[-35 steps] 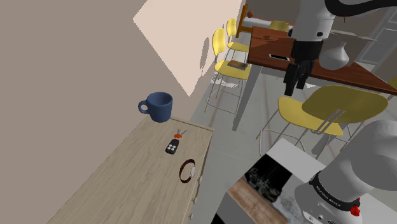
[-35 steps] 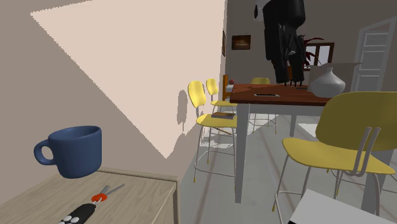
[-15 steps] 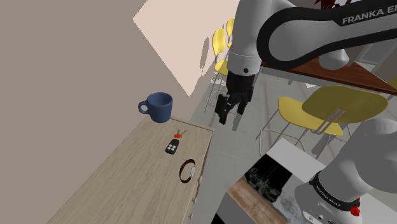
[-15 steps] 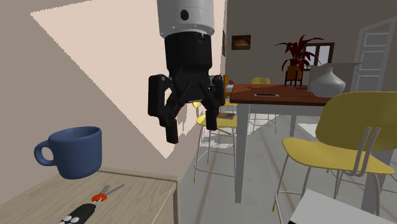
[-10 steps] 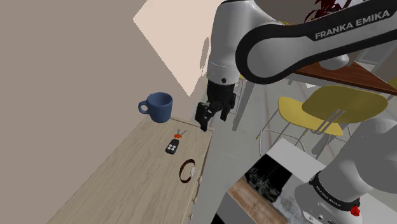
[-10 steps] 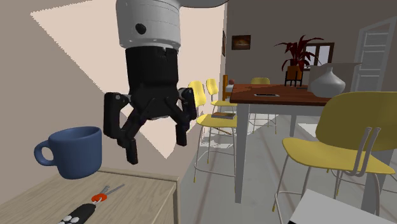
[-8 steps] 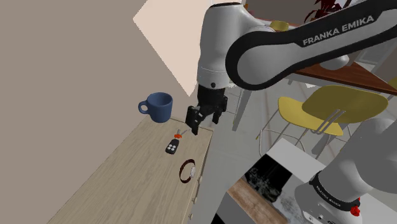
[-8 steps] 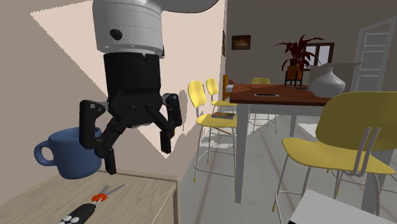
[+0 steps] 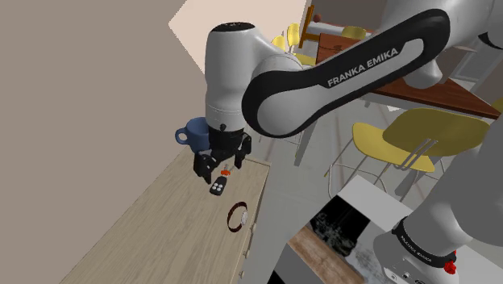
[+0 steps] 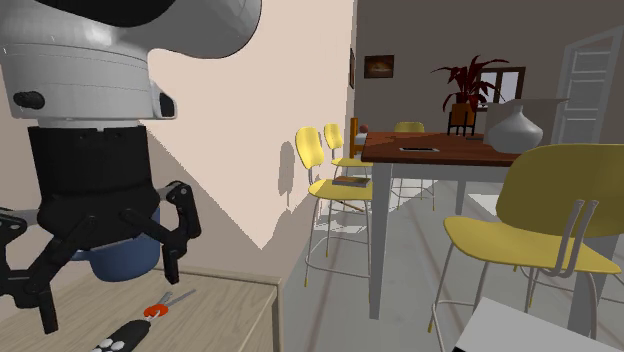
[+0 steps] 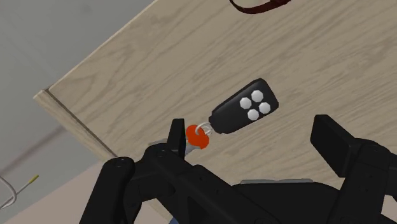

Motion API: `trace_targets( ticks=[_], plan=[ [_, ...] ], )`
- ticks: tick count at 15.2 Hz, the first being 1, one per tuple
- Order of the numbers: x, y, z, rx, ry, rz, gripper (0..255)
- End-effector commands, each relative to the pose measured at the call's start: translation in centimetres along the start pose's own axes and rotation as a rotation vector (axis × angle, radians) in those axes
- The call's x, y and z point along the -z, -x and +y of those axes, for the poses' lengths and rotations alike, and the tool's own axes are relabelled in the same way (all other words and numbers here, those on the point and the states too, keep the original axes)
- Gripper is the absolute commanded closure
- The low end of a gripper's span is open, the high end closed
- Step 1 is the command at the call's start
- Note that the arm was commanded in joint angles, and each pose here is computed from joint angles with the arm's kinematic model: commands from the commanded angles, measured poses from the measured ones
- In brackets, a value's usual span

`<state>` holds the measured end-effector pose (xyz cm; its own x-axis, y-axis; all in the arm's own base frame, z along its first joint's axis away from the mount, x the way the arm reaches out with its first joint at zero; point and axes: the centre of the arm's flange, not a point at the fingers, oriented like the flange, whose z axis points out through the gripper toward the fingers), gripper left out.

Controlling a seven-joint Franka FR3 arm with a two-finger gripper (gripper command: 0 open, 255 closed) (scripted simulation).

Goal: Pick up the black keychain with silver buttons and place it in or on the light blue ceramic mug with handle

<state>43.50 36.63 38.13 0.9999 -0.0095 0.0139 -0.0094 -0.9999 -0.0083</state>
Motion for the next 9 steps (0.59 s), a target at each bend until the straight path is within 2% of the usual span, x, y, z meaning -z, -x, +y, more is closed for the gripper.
trace_targets(
  ticks=[1,7,9],
  plan=[
    [-0.8,0.0,-0.7,0.000,-0.001,0.006,0],
    [-4.2,-0.1,-0.7,0.000,-0.001,0.006,0],
    [-4.2,-0.1,-0.7,0.000,-0.001,0.006,0]
  ],
)
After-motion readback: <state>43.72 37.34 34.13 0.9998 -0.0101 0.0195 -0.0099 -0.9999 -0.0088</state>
